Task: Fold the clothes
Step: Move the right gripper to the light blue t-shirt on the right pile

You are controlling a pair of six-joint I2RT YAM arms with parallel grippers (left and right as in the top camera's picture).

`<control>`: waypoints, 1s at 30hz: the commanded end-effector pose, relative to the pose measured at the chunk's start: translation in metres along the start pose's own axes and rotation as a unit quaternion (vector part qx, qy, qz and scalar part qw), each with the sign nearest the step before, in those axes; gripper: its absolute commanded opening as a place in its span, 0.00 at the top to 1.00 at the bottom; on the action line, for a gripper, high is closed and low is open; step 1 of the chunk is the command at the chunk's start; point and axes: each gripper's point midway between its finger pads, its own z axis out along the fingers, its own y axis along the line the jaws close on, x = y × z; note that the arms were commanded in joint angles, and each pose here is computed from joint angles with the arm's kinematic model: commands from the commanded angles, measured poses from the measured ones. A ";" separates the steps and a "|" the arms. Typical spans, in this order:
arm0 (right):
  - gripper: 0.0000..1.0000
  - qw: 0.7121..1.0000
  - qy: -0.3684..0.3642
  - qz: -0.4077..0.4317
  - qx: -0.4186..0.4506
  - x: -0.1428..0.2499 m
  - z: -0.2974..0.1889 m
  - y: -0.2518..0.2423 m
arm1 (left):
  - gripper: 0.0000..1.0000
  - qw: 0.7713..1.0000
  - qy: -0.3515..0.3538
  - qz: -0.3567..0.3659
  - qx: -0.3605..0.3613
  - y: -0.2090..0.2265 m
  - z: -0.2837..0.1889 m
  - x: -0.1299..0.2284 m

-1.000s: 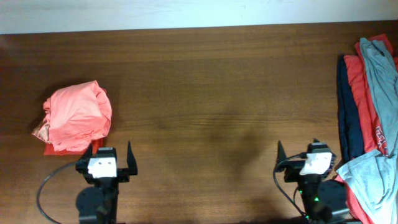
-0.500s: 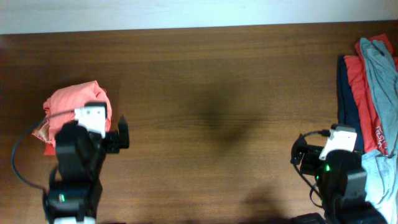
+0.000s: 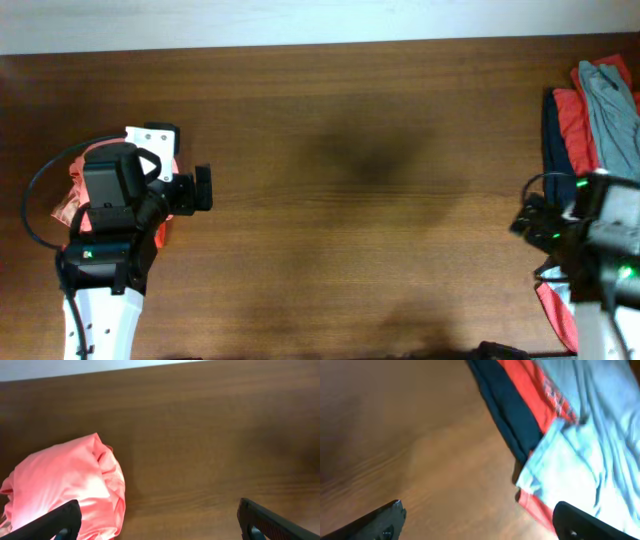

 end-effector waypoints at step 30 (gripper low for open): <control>0.19 0.930 0.252 0.250 0.096 0.068 0.138 -0.122 | 0.01 1.000 0.000 -0.005 0.009 0.001 0.021 -0.011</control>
